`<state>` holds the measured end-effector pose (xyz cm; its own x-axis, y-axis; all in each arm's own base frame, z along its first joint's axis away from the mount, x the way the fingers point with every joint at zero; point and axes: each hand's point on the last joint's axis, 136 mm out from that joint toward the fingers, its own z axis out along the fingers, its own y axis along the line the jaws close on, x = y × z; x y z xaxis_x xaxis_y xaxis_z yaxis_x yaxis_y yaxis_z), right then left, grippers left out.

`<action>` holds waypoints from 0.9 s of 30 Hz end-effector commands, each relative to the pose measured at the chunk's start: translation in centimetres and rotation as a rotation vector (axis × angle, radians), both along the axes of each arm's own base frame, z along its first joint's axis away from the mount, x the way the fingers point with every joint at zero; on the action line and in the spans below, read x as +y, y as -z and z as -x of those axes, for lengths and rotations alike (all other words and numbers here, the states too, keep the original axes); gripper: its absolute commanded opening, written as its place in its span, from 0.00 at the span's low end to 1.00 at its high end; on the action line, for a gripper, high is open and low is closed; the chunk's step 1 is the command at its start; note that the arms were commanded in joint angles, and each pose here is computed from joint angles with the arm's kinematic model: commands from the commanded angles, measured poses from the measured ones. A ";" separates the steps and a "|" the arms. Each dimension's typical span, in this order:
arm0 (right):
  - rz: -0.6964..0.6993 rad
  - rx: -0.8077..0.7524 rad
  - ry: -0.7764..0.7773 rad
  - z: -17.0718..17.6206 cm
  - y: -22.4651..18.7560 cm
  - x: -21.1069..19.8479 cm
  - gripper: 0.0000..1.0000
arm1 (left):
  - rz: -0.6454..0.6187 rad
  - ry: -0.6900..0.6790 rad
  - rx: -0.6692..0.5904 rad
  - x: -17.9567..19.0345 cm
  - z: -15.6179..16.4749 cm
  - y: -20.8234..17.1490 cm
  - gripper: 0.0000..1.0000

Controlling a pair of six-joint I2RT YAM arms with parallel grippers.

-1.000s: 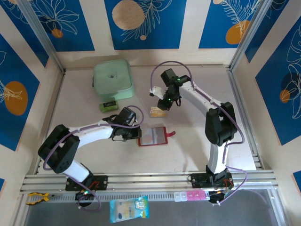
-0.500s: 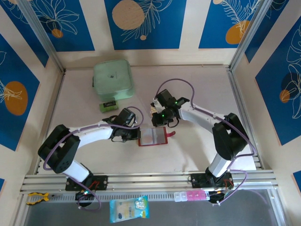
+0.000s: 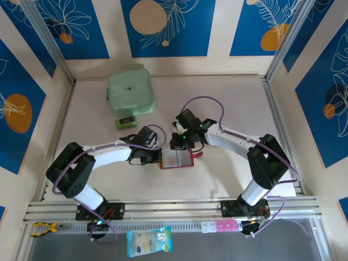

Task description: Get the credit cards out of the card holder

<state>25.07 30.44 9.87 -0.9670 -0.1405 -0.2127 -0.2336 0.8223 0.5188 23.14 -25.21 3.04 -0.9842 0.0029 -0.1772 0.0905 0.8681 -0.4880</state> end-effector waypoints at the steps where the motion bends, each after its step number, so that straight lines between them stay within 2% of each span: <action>1: -0.017 0.048 -0.012 1.1 0.6 0.6 0.00 | -0.012 -0.002 0.031 0.4 0.3 0.9 0.05; 5: -0.018 0.054 -0.002 1.3 1.1 0.3 0.00 | -0.015 0.000 0.037 0.4 0.3 1.3 0.05; 16: -0.081 0.132 0.038 1.5 2.0 0.7 0.08 | -0.057 -0.016 0.038 1.1 0.2 1.9 0.04; 27: -0.067 0.222 0.075 1.9 4.0 0.7 0.21 | -0.087 -0.019 0.029 1.6 0.0 1.8 0.04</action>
<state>23.72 31.21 6.41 -0.9965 -0.0683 -0.0471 -0.0830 0.7979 0.5970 23.08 -25.06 2.04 -0.9875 0.0046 -0.1577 0.0799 0.8767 -0.4744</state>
